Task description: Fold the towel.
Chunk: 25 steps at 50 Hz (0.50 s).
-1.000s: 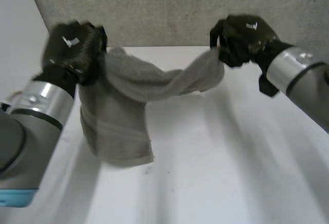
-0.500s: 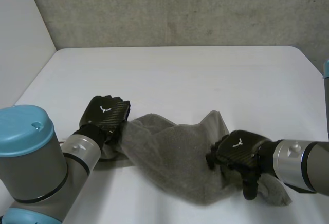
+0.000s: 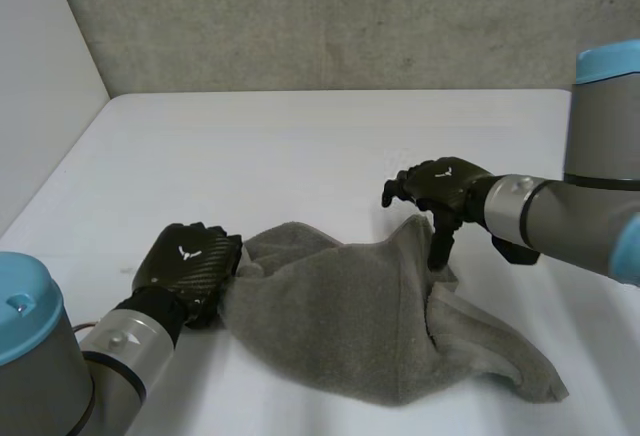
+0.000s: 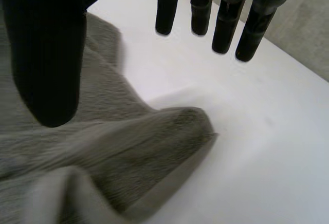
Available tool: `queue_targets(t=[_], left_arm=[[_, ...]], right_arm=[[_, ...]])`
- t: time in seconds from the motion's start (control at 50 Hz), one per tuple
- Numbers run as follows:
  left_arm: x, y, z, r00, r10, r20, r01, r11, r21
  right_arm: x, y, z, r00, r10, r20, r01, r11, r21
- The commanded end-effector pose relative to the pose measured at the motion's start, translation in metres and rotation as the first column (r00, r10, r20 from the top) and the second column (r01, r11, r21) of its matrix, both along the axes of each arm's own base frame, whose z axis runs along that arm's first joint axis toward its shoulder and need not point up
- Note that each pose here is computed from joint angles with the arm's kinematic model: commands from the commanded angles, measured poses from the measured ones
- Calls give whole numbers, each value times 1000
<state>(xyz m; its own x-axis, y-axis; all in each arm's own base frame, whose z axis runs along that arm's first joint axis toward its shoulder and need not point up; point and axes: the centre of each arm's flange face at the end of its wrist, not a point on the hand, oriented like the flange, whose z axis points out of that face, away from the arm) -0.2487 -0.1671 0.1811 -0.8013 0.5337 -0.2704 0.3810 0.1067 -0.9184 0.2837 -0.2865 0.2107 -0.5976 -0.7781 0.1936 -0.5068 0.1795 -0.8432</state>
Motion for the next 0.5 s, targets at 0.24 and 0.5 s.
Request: queue_targets(t=[0.24, 0.5], left_arm=[[2, 2, 1, 1000, 1, -4, -1, 1000, -6], [-1, -13, 2, 1000, 18, -11, -18, 1000, -19]], right_arm=[[20, -42, -67, 997, -71, -35, 70, 997, -32], [26, -38, -74, 998, -48, -38, 47, 999, -17]])
